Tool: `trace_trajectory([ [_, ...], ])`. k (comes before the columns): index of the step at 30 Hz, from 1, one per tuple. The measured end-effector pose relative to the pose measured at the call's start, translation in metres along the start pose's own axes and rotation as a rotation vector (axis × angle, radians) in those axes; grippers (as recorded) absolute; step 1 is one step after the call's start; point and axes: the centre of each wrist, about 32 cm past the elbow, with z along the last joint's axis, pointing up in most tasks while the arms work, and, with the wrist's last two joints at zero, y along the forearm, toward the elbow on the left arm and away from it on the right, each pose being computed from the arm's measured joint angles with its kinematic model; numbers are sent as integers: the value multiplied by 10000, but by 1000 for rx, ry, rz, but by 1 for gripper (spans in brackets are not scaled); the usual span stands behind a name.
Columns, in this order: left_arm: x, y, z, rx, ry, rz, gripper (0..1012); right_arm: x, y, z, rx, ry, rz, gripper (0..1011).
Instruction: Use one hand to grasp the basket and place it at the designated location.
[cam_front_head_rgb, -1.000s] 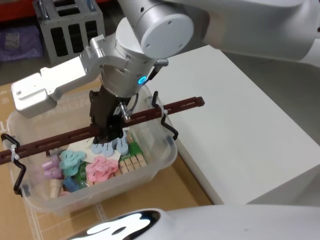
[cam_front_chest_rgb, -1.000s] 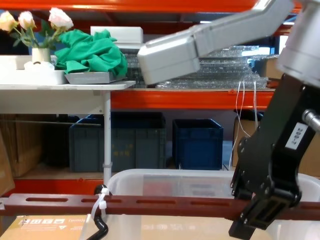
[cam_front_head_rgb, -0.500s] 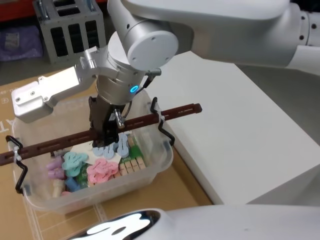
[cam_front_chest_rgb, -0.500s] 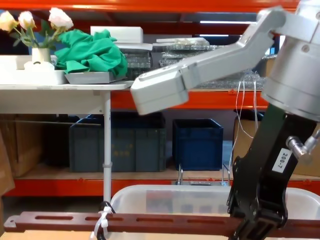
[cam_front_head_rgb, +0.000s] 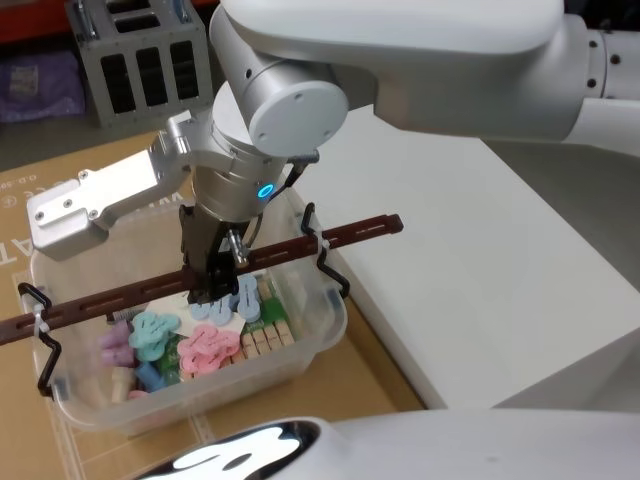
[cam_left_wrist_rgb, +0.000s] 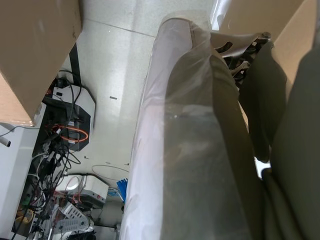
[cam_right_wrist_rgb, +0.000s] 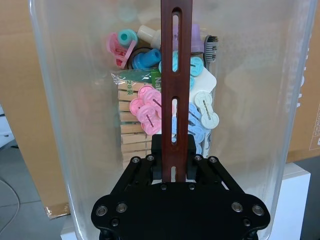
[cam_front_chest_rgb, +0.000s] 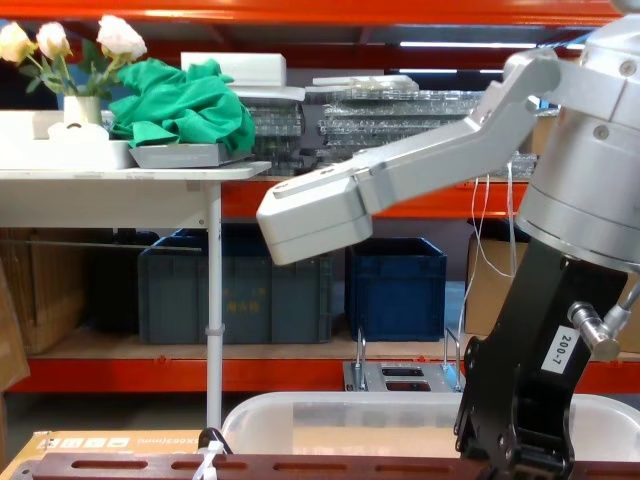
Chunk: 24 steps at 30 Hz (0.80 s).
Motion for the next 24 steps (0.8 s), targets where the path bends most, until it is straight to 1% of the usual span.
trace_trajectory([
  [21,0,0,0,0,0,0,0,12,80,63,5,-4,21,237],
  [24,0,0,0,0,0,0,0,8,77,55,7,-1,19,306],
])
